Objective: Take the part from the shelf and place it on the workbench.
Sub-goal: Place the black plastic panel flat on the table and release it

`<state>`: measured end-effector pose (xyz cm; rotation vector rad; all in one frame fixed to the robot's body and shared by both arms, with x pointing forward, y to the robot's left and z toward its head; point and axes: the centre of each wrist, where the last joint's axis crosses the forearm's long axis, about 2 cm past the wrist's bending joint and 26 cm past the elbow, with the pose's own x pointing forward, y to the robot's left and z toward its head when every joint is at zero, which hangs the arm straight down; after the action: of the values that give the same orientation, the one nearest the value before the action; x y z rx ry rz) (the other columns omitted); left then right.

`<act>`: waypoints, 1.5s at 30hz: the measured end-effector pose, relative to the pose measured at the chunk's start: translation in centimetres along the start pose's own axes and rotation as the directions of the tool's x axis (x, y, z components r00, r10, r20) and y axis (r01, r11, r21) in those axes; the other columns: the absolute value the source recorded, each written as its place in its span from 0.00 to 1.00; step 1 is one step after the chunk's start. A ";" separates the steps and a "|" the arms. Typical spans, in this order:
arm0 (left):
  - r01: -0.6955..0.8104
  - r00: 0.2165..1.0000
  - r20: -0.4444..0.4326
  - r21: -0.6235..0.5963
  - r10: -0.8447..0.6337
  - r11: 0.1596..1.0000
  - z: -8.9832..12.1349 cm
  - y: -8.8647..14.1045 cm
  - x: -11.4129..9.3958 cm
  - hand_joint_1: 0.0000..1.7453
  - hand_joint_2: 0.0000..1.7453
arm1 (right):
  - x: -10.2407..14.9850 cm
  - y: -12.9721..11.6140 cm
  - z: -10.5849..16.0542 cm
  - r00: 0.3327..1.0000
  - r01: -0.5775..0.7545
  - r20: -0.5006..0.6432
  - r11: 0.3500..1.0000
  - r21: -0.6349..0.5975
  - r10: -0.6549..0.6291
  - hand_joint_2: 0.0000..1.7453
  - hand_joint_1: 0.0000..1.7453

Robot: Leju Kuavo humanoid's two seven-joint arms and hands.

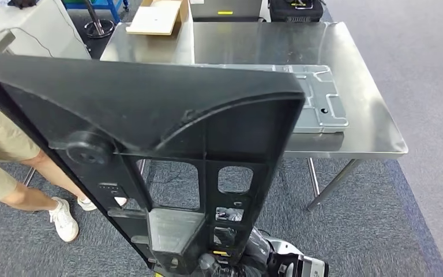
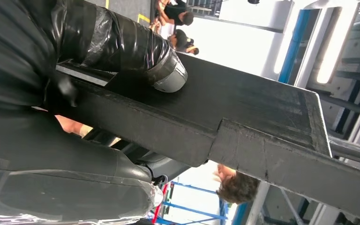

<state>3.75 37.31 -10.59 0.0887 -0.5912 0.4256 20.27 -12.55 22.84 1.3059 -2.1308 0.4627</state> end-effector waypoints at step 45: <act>0.016 1.000 0.014 -0.009 -0.016 1.000 0.1 0.2 0.0 0.00 1.00 | 0.5 -0.2 0.4 0.999 -0.032 0.016 0.999 -0.022 0.032 1.00 1.00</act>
<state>3.60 37.47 -10.58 0.0880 -0.6054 0.4074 20.19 -13.22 22.84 1.2693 -2.1666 0.4423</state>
